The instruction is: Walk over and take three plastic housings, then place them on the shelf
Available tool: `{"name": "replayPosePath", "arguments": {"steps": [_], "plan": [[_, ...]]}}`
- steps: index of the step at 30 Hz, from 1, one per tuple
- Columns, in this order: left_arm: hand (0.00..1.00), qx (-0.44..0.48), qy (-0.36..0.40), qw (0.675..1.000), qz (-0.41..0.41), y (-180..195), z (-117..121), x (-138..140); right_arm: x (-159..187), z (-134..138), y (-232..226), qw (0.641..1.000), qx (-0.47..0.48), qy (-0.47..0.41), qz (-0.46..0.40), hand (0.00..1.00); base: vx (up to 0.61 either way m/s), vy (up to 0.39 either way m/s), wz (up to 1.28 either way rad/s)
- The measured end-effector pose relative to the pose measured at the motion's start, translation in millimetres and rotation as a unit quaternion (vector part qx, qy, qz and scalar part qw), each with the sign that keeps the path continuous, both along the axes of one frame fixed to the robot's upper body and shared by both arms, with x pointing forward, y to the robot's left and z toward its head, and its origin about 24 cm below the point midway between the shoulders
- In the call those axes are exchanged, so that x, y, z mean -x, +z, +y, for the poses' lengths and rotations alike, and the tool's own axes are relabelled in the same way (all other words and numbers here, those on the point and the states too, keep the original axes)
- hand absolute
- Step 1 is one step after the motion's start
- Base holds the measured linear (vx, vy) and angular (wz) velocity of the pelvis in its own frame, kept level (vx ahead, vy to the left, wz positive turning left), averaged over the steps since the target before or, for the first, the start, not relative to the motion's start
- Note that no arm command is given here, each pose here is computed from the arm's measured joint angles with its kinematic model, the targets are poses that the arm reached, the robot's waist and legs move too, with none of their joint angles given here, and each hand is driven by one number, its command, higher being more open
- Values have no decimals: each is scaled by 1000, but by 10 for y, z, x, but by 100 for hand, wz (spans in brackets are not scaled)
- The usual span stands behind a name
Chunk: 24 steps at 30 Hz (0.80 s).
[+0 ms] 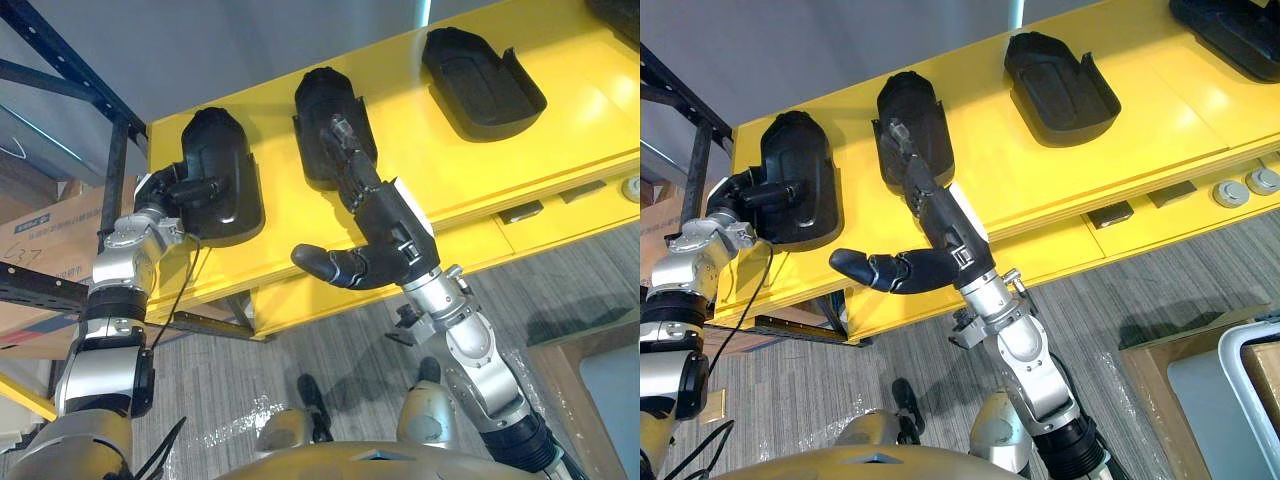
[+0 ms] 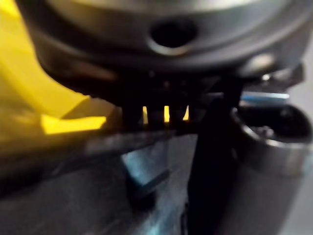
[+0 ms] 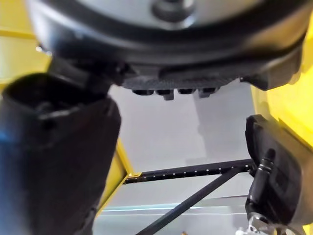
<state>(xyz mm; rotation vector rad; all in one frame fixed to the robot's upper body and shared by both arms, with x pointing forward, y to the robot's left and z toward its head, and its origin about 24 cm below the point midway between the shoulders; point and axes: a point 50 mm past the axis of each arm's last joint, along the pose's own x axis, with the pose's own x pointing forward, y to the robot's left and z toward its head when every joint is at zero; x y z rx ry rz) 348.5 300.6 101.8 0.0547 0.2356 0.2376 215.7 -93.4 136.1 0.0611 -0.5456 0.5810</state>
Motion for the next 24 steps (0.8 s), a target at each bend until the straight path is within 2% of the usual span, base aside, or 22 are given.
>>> {"name": "replayPosePath", "arguments": {"steps": [10,16,17,22,24], "plan": [[100,-64,47,997,22,16,63,-28,0,-9,-9,1000,-6,-9,4,100,-5,-3,-3],[100,-96,83,992,7,91,187,12,43,-40,-146,999,-3,-16,35,100,29,7,2],[100,-127,110,980,-110,430,123,21,60,-59,-265,999,-1,-19,48,100,117,22,5],[100,-139,121,962,-201,731,42,46,59,-69,-323,998,3,-22,53,100,46,0,4],[100,-136,103,951,-258,904,-94,143,53,-67,-347,998,7,-25,54,100,0,0,0]]}}
